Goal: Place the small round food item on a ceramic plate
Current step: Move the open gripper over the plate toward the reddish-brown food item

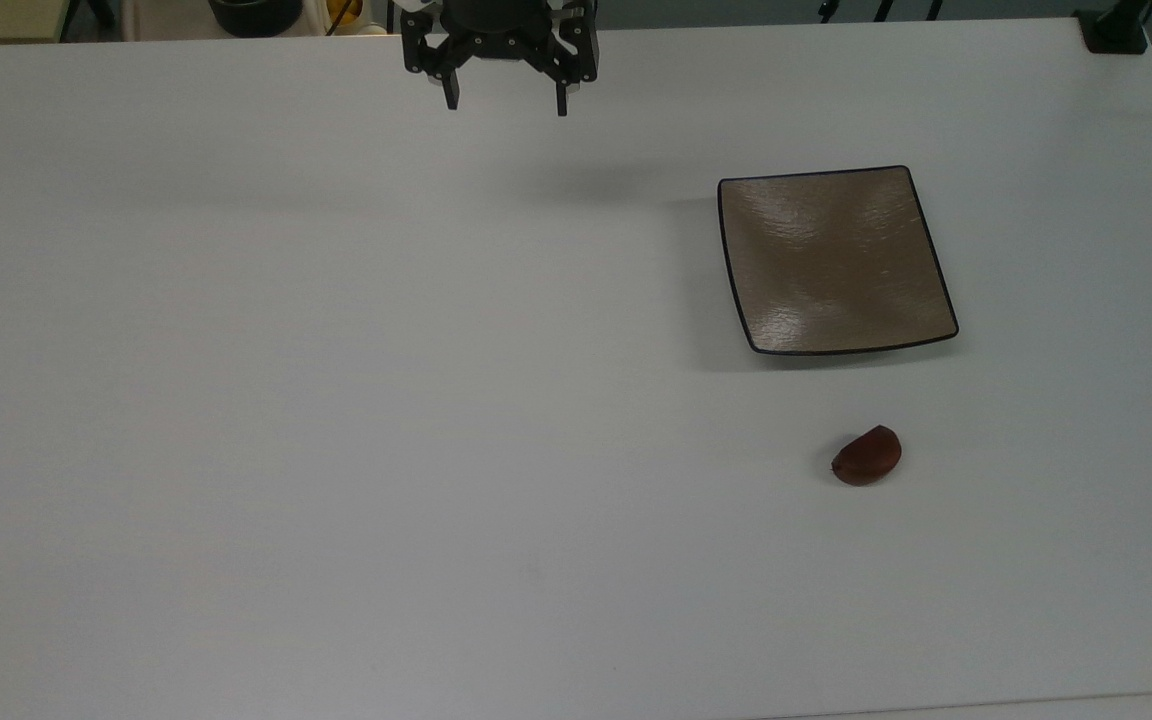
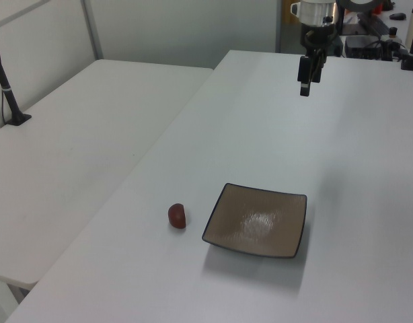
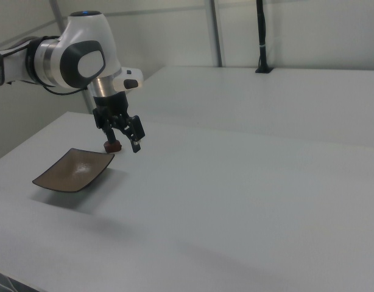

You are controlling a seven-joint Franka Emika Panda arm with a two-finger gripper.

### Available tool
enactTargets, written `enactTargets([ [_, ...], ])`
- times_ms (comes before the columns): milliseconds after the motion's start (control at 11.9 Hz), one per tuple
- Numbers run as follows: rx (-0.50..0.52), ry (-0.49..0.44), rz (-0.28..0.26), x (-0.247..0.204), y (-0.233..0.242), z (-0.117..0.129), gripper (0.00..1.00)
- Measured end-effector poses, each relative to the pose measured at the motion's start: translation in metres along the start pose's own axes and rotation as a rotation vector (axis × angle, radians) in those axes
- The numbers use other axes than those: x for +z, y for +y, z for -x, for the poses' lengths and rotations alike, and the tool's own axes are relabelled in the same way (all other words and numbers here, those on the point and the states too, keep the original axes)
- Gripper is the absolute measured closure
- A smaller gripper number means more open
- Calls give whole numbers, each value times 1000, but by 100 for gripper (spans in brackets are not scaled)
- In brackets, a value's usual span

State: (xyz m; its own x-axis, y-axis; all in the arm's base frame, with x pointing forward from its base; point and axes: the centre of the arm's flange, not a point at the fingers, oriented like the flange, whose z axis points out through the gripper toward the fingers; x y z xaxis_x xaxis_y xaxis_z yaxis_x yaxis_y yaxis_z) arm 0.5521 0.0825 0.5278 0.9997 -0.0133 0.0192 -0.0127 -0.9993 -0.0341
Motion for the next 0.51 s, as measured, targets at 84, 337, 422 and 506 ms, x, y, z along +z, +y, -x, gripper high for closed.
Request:
enactTargets([
  [84,0,0,0,0,0,0,0],
  [337,1,-1,-5,0,0,0,0],
  [422,25,8,-29,1,-3,-2,0],
  [506,81,35,-55,3,-8,-8,0],
])
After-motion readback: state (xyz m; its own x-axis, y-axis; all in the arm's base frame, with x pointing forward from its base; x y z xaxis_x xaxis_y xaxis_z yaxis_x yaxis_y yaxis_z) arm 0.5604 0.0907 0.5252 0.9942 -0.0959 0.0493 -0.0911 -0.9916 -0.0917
